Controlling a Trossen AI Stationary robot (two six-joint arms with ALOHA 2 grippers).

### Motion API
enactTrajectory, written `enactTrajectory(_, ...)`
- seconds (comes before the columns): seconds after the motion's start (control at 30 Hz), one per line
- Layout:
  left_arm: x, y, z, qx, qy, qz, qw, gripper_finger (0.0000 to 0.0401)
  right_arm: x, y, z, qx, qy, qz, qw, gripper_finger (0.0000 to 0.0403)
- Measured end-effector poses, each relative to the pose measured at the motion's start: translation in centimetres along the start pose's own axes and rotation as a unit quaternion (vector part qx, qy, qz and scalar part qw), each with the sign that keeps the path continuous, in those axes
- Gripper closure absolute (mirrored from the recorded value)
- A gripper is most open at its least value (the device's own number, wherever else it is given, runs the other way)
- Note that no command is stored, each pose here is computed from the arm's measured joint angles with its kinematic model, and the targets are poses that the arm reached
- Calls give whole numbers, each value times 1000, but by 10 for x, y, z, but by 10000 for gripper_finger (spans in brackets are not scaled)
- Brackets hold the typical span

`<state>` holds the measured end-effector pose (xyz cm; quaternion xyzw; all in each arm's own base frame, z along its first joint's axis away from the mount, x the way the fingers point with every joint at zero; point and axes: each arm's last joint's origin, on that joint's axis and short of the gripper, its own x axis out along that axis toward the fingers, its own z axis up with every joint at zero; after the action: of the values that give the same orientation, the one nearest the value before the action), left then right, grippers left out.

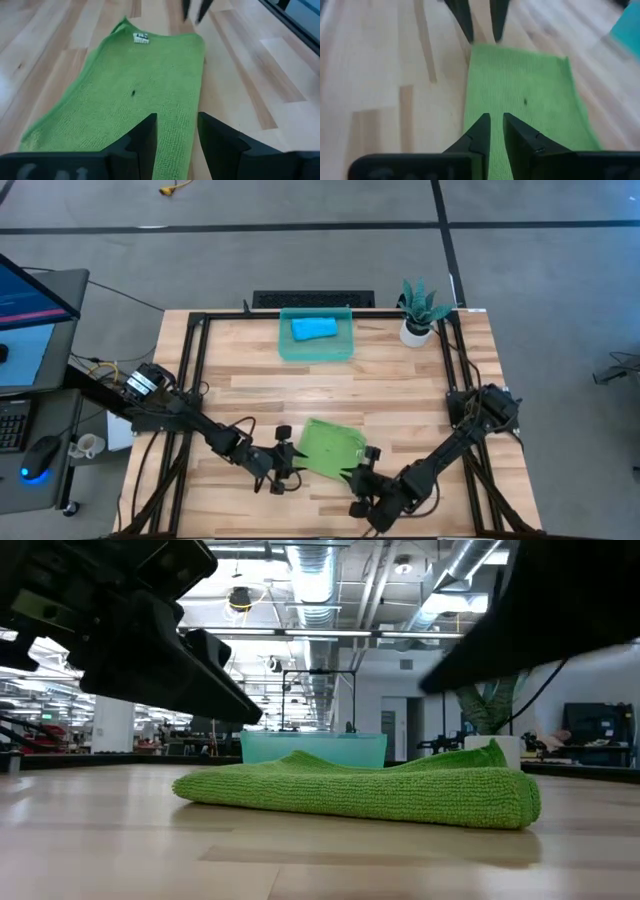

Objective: Roll microfiber towels into tight, uniform cylinder then place into a basket
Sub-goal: Fold the green microfiber cloth

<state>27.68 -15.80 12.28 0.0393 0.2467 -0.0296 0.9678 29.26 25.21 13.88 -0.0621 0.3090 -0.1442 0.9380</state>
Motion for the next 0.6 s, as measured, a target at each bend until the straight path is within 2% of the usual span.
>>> enactTrajectory(0.4, 3, 11, -8, -31, 47, 20, 998, 268, 22, -14, -27, 43, 43, 85, 995, 394)
enactTrajectory(0.6, 5, 18, -12, -61, 71, 31, 995, 268, 26, -17, -34, 60, 65, 109, 990, 388)
